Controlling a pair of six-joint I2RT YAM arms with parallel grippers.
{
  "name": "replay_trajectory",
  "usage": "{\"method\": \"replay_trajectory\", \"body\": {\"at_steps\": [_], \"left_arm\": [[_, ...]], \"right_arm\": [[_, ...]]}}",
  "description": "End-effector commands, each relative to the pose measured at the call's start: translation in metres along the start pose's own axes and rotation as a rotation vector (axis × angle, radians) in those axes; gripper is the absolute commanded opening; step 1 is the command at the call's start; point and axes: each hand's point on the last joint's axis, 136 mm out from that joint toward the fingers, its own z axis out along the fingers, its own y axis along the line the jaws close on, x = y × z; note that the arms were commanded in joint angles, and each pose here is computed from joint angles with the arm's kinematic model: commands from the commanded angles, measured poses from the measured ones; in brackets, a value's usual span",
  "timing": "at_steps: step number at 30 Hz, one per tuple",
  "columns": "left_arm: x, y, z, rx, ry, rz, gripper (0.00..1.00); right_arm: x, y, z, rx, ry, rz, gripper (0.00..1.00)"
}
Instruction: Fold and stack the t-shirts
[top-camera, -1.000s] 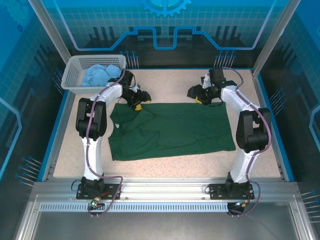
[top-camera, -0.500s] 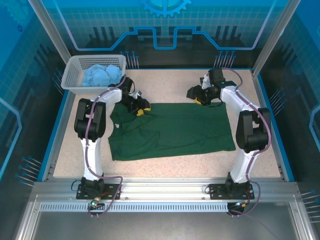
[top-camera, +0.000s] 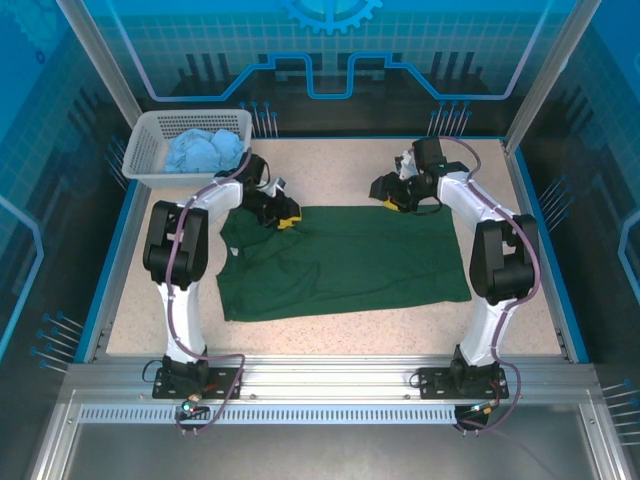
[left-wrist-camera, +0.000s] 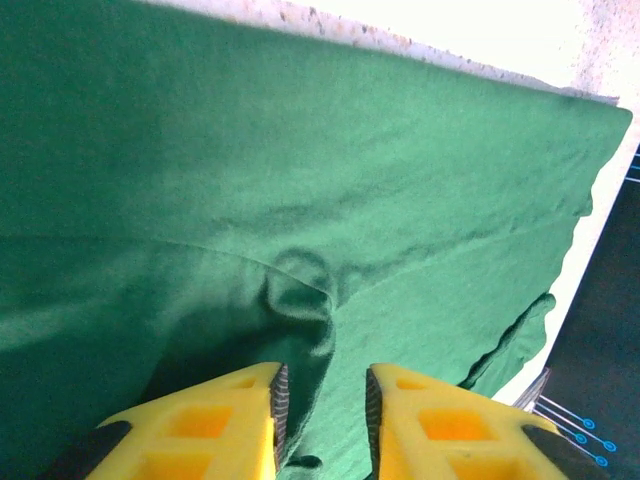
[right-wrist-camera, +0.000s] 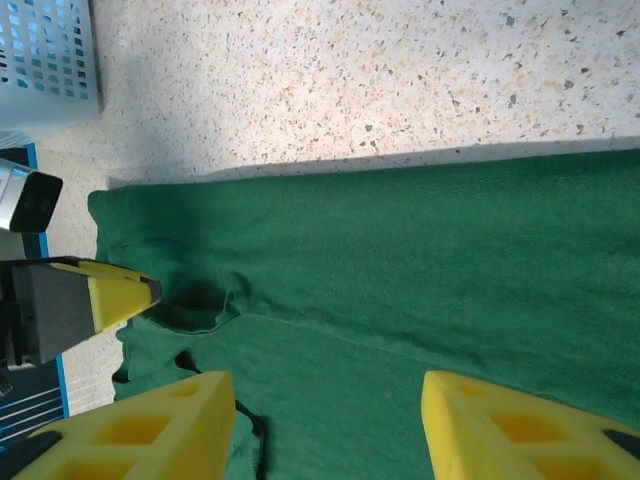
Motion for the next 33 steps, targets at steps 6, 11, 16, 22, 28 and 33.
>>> {"method": "replay_trajectory", "body": {"at_steps": [6,11,16,22,28,33], "left_arm": [[0.033,-0.010,0.008,0.028,0.048,0.016,0.28],[0.031,-0.010,0.002,-0.003,0.036,0.043,0.48],[0.018,-0.011,-0.020,-0.105,-0.058,0.125,0.60],[0.018,0.003,-0.041,-0.234,-0.138,0.130,0.63],[0.047,0.029,-0.046,-0.309,-0.105,-0.176,0.62],[0.069,0.039,-0.036,-0.274,-0.075,-0.513,0.61]], "right_arm": [[0.005,0.006,0.006,-0.010,0.030,-0.012,0.53],[0.005,0.007,0.009,-0.016,0.038,-0.009,0.53],[0.005,0.008,0.011,-0.016,0.042,-0.013,0.53],[0.008,0.006,0.014,-0.013,0.051,-0.010,0.53],[0.008,0.006,0.014,-0.007,0.052,-0.009,0.53],[0.008,0.004,0.015,-0.001,0.056,-0.007,0.52]]}}
